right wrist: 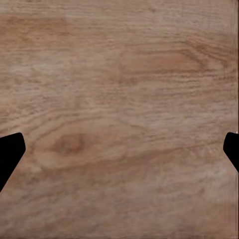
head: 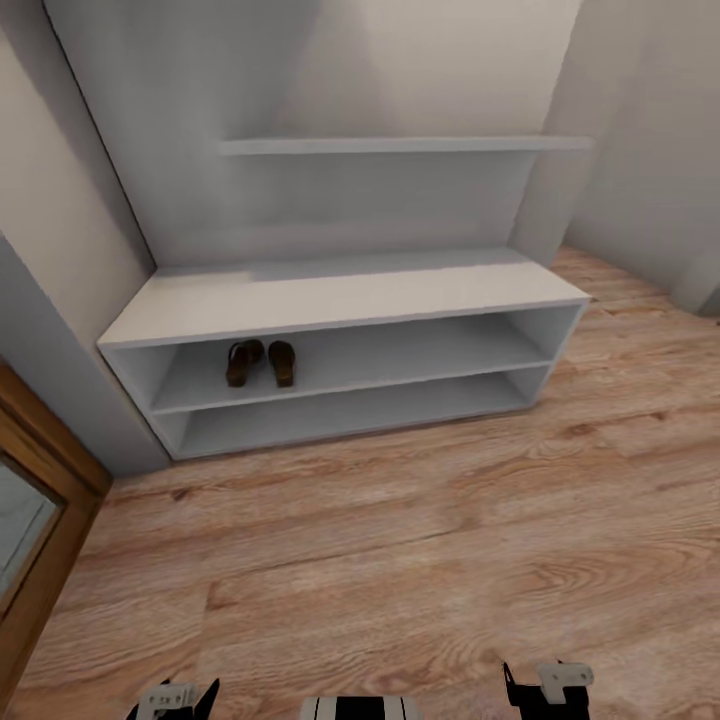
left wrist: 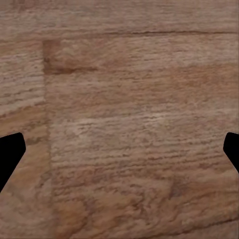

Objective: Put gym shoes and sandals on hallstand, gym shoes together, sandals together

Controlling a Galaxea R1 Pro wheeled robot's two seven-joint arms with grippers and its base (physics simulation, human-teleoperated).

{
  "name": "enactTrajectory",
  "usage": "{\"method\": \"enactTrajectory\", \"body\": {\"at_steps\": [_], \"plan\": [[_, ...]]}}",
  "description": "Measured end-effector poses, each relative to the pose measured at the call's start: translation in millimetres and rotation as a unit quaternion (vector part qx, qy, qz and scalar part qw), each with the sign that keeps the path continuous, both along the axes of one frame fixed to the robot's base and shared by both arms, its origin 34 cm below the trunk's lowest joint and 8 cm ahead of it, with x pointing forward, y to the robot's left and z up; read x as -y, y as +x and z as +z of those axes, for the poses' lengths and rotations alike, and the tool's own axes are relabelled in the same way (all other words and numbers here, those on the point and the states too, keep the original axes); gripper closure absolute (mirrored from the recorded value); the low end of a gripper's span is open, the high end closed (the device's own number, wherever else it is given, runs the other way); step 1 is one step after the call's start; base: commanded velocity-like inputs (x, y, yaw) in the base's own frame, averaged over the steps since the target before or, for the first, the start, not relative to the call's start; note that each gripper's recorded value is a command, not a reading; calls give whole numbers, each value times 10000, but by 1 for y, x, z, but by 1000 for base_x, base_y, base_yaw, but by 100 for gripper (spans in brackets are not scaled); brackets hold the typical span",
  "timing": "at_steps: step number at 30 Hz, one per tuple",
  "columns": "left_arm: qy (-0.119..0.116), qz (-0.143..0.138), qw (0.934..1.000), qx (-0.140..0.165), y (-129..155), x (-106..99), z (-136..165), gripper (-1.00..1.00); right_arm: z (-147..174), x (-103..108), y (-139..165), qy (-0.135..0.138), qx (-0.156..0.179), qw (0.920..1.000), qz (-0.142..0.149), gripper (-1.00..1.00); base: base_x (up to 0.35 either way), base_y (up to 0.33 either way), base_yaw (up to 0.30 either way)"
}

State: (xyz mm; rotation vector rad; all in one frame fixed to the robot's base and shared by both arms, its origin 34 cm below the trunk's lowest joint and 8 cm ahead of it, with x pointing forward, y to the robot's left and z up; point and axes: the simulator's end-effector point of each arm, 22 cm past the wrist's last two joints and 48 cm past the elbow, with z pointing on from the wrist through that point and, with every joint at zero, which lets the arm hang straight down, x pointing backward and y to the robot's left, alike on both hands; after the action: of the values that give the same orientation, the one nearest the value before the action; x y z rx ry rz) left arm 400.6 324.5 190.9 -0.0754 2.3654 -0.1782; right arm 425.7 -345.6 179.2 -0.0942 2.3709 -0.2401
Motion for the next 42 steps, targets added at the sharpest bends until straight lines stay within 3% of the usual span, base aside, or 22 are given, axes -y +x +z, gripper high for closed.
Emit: {"method": "enactTrajectory", "body": {"at_steps": [12, 25, 42], "plan": [[92, 73, 9999, -41, -3, -5, -2, -100, 1, 14, -2, 30, 44, 9990, -441, -100, 0, 0, -300], [106, 58, 9999, 101, 6, -5, 7, -100, 10, 15, 5, 47, 165, 9987, -484, -100, 0, 0, -300], [102, 72, 9999, 99, 16, -5, 45, -100, 48, 14, 15, 54, 161, 9987, -485, -100, 0, 0, -300]]}}
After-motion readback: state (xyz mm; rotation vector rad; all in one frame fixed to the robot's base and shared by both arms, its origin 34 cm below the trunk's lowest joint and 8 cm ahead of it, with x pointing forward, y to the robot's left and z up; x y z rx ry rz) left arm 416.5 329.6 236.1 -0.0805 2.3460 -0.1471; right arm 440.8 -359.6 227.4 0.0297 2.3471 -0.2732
